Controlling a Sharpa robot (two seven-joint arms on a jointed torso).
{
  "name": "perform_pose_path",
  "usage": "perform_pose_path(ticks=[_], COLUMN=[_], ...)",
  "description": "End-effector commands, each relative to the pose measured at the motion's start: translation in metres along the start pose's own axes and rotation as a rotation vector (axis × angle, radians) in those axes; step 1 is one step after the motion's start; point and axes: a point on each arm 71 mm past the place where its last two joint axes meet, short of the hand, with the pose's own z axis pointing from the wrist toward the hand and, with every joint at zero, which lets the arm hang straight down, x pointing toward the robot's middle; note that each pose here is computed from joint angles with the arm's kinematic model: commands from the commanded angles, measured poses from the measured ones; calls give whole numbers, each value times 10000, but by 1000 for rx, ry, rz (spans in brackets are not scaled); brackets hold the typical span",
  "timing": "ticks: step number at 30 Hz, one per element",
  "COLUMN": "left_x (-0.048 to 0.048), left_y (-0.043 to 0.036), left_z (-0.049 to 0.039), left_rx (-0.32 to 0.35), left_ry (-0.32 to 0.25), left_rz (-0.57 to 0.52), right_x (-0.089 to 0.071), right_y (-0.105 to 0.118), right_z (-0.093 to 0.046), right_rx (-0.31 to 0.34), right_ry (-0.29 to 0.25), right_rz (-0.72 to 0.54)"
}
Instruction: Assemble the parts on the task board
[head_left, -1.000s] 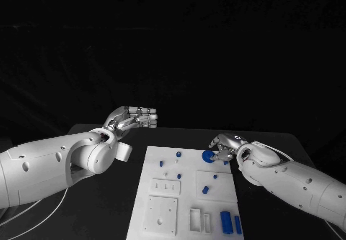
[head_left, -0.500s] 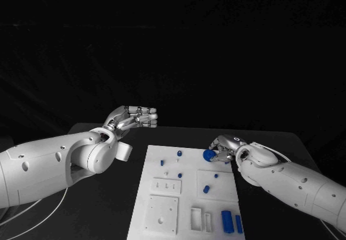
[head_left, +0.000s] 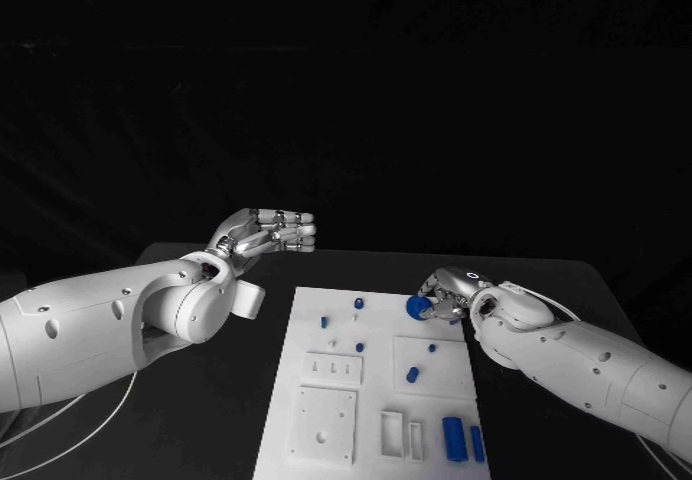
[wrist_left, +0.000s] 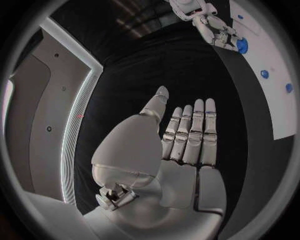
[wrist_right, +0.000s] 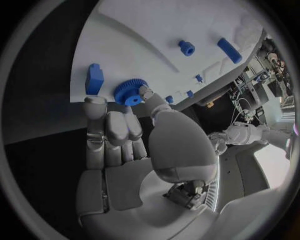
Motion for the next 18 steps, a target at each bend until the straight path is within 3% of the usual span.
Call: perform_pose_path(ticks=[1, 18], left_x=[21, 23], left_y=[-14, -15], left_z=[5, 4], left_rx=[10, 10], left_ry=[17, 9], left_rz=[-3, 0], right_x=[29, 87], right_y=[-15, 7], right_z=[3, 17], right_rx=[2, 12], right_ry=[30, 76], right_rz=[-1, -39])
